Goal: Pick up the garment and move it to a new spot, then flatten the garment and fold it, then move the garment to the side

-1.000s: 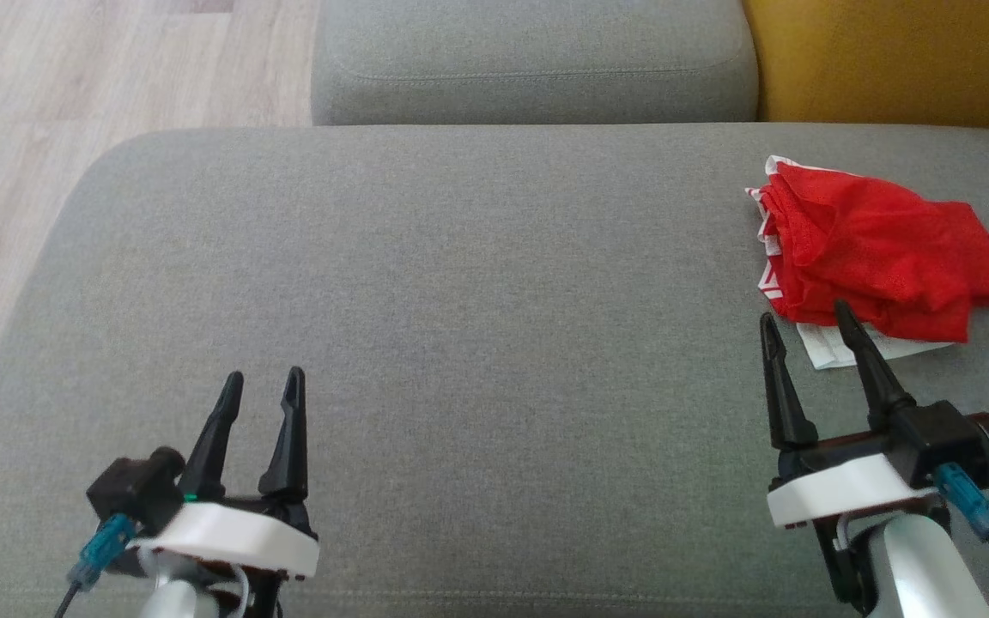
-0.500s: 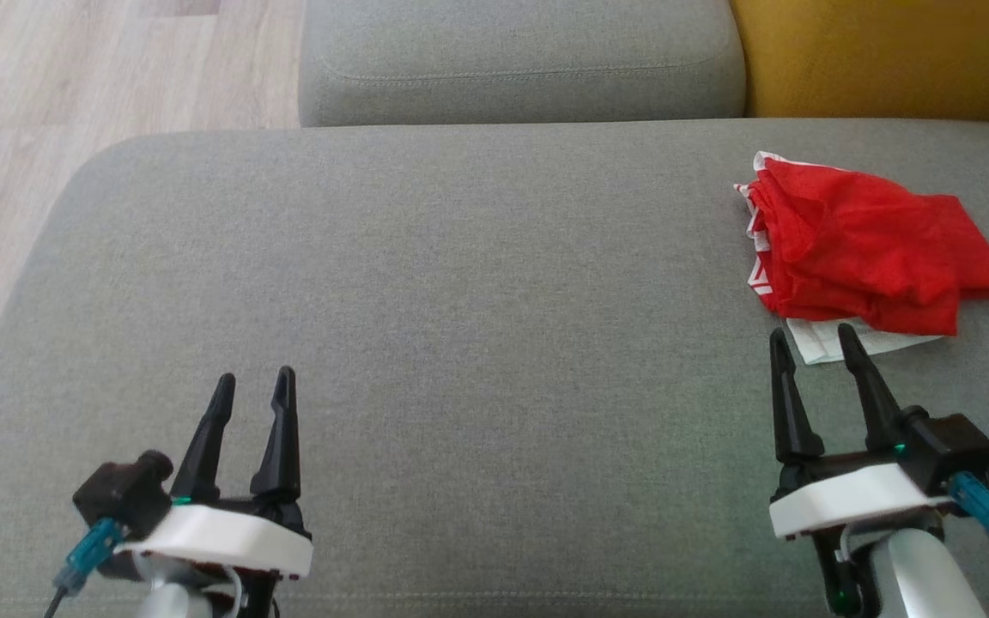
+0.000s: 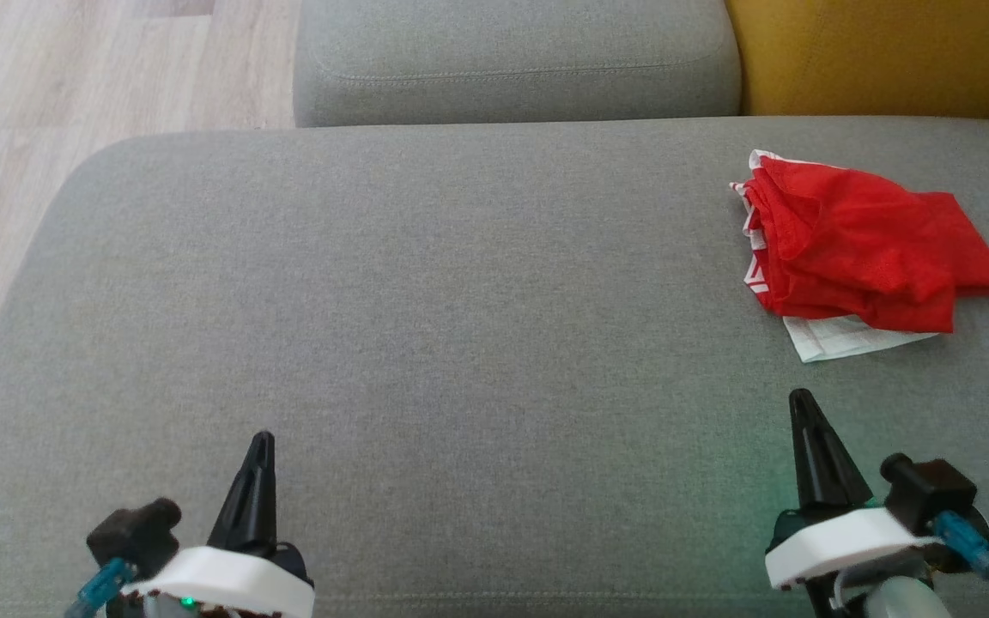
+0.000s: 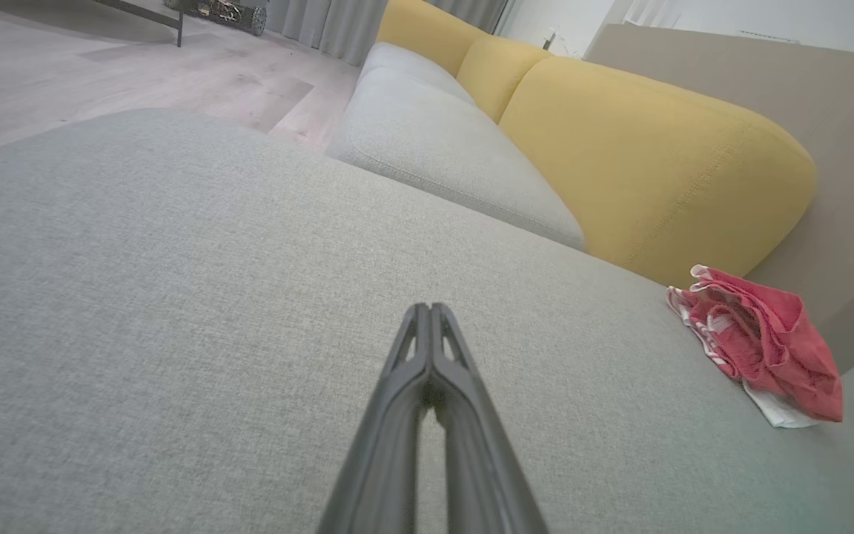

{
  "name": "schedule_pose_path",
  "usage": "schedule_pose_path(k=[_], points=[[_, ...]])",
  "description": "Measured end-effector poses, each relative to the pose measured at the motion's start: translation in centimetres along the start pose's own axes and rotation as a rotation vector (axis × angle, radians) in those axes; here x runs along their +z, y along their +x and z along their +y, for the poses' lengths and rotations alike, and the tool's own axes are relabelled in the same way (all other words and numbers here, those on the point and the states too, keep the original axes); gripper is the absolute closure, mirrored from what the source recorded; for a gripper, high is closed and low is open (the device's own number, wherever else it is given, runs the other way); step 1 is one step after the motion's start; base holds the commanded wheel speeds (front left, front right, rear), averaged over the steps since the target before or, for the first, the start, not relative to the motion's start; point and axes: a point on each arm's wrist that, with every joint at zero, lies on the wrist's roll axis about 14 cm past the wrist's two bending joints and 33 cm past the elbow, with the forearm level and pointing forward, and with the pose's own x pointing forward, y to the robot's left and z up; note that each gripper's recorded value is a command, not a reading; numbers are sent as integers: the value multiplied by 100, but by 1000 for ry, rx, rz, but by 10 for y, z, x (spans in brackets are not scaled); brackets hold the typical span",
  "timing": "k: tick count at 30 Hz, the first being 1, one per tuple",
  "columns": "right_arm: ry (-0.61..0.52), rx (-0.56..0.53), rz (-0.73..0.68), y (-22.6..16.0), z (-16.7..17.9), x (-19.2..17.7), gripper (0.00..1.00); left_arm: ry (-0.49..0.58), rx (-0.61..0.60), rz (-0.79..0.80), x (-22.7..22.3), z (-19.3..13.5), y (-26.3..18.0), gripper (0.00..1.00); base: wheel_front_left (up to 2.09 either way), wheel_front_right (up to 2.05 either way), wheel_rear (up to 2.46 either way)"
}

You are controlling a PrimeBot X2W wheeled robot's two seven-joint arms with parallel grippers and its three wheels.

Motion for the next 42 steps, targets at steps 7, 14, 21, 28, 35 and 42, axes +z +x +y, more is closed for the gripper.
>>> schedule_pose_path(k=[7,14,21,28,35,42], points=[[83,-25,3,0,-4,0,100,-68,16,4,0,2,1,100,0,0,0],[165,-52,7,0,-10,0,100,-135,30,10,0,4,3,100,0,0,0],[249,-78,3,0,-16,1,100,-201,43,14,1,7,6,100,0,0,0],[332,-102,2,0,-21,1,100,-268,61,16,1,11,7,100,0,0,0],[415,-119,0,1,-25,2,100,-334,76,14,3,14,9,100,0,0,0],[500,-141,-4,0,-30,2,100,-402,82,15,4,15,12,100,0,0,0]])
